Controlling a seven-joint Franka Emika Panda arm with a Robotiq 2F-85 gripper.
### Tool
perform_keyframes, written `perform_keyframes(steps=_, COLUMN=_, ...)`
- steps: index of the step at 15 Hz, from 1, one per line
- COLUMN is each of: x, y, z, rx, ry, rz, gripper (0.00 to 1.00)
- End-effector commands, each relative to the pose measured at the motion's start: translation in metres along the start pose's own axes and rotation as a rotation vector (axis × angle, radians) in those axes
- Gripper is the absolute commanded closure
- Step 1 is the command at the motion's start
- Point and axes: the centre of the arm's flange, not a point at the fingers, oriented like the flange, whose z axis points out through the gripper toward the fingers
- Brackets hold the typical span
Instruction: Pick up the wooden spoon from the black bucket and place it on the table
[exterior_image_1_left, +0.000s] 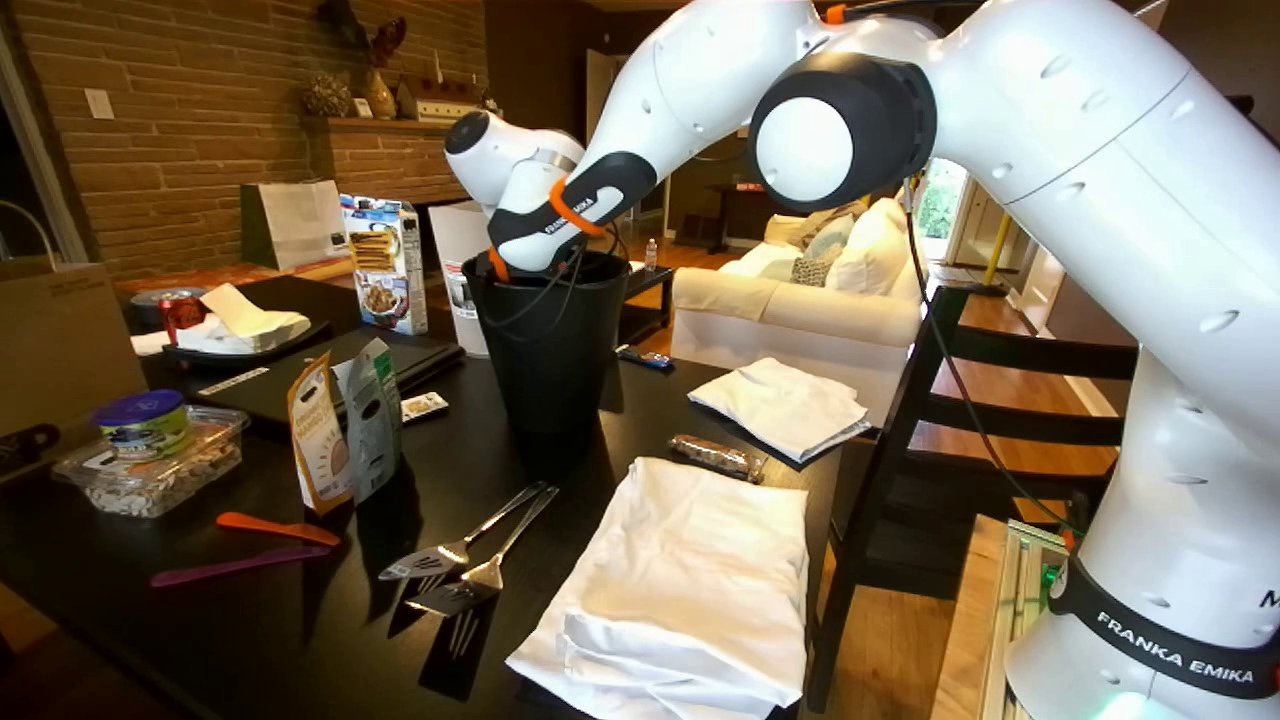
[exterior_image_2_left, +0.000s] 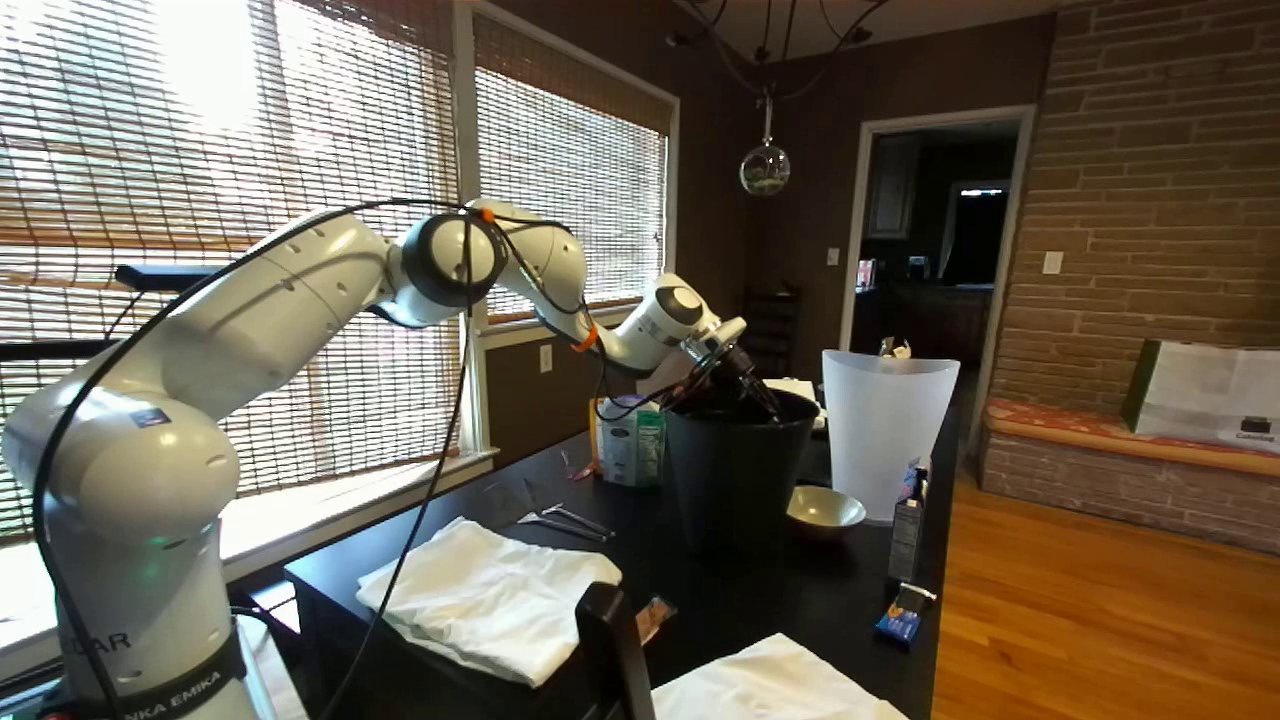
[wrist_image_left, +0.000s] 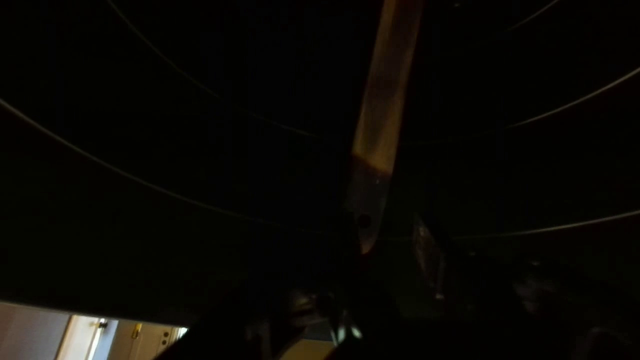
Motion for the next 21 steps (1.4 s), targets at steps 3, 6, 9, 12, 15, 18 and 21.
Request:
perform_keyframes(steps=3, x=-0.006, y=-0.004, z=0.011, rx=-0.001, ry=0.027, rz=0.009, gripper=1.0)
perform_keyframes(steps=6, x=-0.004, y=-0.004, z=0.01, rx=0.001, ry=0.036, rz=0.012, gripper=0.74)
perform_keyframes(steps=9, x=-0.006, y=-0.005, z=0.015, rx=0.004, ry=0.047, rz=0.012, gripper=0.6)
perform_keyframes(steps=12, x=-0.007, y=-0.007, z=0.019, rx=-0.006, ry=0.038, rz=0.006, gripper=0.4)
perform_keyframes(steps=15, x=-0.009, y=-0.008, z=0.024, rx=-0.011, ry=0.039, rz=-0.003, gripper=0.19)
perform_keyframes(steps=18, x=-0.01, y=-0.008, z=0.03, rx=-0.017, ry=0.033, rz=-0.002, gripper=0.0)
perform_keyframes(steps=21, x=-0.012, y=-0.009, z=0.035, rx=-0.02, ry=0.032, rz=-0.003, gripper=0.0)
